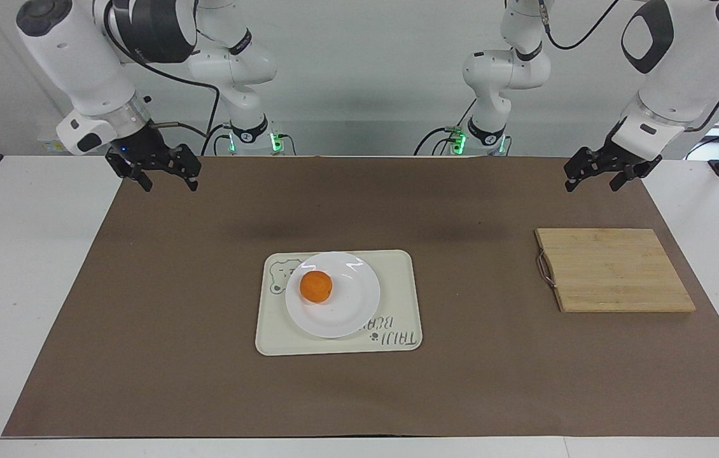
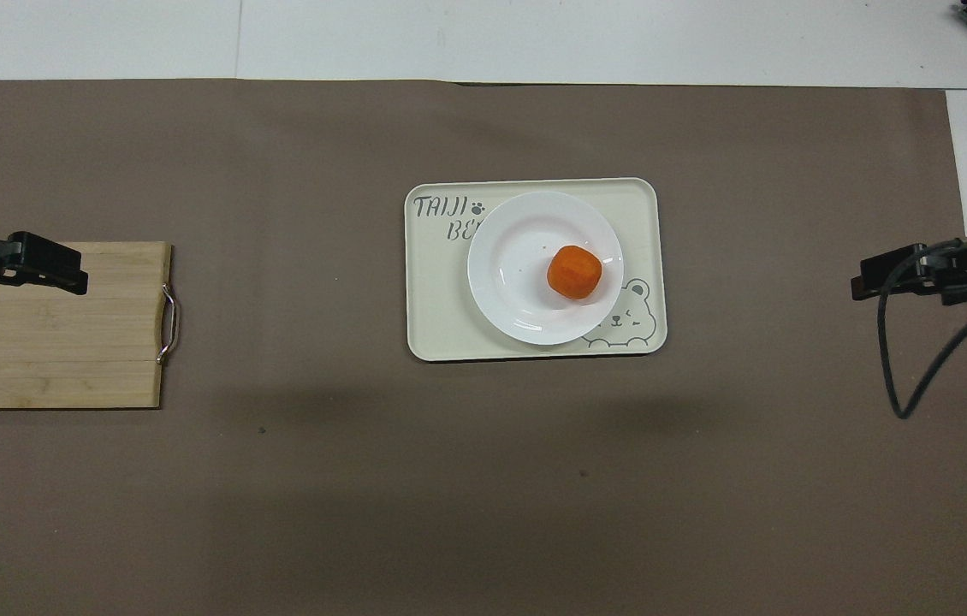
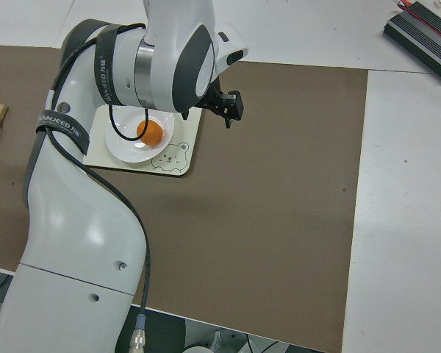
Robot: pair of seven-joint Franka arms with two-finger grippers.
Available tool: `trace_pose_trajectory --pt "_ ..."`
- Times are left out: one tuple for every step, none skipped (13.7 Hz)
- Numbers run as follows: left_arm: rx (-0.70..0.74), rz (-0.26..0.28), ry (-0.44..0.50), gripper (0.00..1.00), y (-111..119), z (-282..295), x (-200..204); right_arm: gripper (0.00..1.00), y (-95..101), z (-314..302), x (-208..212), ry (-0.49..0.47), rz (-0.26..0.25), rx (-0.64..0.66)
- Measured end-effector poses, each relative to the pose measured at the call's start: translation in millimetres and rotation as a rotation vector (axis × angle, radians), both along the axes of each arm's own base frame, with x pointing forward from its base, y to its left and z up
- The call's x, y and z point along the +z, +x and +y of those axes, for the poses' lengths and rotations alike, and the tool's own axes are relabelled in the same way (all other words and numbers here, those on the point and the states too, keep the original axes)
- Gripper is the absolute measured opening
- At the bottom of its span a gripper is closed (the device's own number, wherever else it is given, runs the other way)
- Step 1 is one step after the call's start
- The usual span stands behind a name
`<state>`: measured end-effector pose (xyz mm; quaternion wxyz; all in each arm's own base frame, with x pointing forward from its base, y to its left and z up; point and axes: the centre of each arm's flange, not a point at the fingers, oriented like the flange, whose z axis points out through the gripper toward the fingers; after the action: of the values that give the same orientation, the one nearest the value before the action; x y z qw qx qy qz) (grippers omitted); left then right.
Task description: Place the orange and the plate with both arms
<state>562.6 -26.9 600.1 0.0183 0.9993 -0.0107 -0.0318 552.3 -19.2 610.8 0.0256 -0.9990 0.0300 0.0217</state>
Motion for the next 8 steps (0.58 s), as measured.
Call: trace_pose_trajectory --pt "0.000 0.000 0.000 1.00 0 0 0 1.00 -4.2 -2 15 -0.011 -0.001 0.000" --pt "0.000 0.000 0.000 1.00 0 0 0 1.00 -9.2 -4 29 -0.022 -0.007 0.000" --pt "0.000 0.000 0.000 1.00 0 0 0 1.00 -15.5 -5 42 -0.030 -0.020 0.000" --pt "0.000 0.000 0.000 1.00 0 0 0 1.00 -22.5 -6 52 -0.029 -0.030 0.000" --pt "0.000 0.000 0.000 1.00 0 0 0 1.00 -27.9 -6 58 -0.027 -0.035 0.000" --pt "0.000 0.000 0.000 1.00 0 0 0 1.00 -30.3 -6 61 -0.026 -0.038 0.001" --pt "0.000 0.000 0.000 1.00 0 0 0 1.00 -30.5 -4 61 -0.026 -0.038 0.004" --pt "0.000 0.000 0.000 1.00 0 0 0 1.00 -30.4 -1 58 -0.026 -0.033 0.009"
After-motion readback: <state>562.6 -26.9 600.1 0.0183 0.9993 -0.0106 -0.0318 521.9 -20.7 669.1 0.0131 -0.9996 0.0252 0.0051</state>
